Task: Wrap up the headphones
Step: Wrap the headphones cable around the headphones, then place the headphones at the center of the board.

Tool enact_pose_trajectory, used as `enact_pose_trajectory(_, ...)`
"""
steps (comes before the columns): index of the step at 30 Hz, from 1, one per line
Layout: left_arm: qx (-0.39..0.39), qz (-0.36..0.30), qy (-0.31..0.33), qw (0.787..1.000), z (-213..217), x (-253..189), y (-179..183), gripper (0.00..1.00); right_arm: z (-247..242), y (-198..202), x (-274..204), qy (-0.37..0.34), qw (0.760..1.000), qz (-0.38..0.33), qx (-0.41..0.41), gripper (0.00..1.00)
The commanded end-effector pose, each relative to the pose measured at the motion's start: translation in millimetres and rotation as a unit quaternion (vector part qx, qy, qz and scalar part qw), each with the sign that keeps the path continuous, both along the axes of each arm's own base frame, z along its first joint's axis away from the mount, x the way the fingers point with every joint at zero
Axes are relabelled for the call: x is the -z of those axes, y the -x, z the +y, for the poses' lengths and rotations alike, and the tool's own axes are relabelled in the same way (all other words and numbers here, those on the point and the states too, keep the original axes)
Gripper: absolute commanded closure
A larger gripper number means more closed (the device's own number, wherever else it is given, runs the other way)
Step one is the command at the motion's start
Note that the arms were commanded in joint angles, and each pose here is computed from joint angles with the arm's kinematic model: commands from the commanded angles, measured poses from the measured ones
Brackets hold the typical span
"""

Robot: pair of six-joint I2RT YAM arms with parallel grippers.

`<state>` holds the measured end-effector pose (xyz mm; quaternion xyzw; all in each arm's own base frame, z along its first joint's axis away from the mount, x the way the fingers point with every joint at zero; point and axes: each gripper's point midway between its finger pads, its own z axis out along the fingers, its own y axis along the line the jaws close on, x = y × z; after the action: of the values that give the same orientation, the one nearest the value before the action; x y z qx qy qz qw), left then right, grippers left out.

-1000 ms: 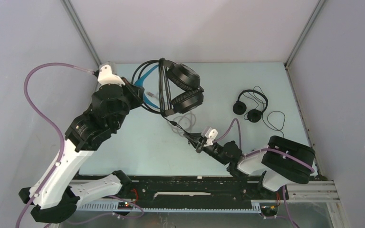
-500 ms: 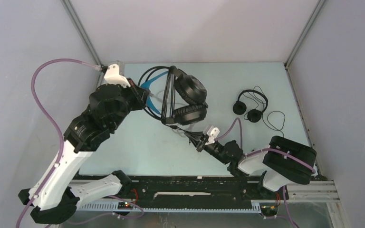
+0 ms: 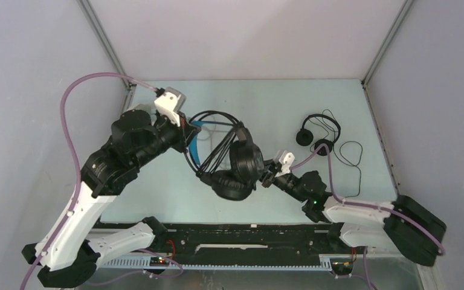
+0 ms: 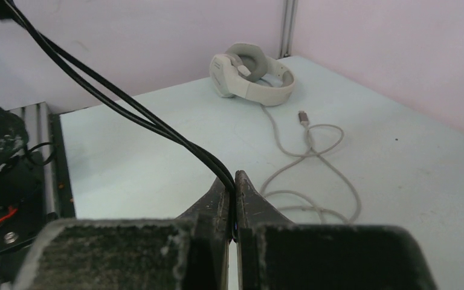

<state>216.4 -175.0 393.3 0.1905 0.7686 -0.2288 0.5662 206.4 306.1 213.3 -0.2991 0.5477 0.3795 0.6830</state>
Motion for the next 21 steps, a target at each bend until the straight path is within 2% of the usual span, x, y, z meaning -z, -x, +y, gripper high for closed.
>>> enact_pose_trajectory(1, 0.125, -0.05, -0.036, 0.99, -21, 2, 21, 1.0, -9, 8, 19, 0.061, 0.994, 0.088, -0.025, 1.0)
enact_pose_trajectory(6, 0.183, -0.071, -0.109, 0.974, -28, 34, 20, 1.0, -24, 25, 5, 0.049, 0.986, 0.156, -0.043, 1.0)
enact_pose_trajectory(13, 0.264, -0.132, -0.241, 0.925, -33, 90, 7, 1.0, -42, 59, -34, 0.024, 0.97, 0.226, -0.081, 1.0)
enact_pose_trajectory(18, 0.277, -0.125, -0.294, 0.906, -38, 109, -13, 1.0, -50, 65, -34, 0.046, 0.956, 0.282, -0.072, 1.0)
enact_pose_trajectory(21, 0.299, -0.128, -0.329, 0.887, -40, 125, -19, 1.0, -49, 67, -36, 0.042, 0.947, 0.308, -0.078, 1.0)
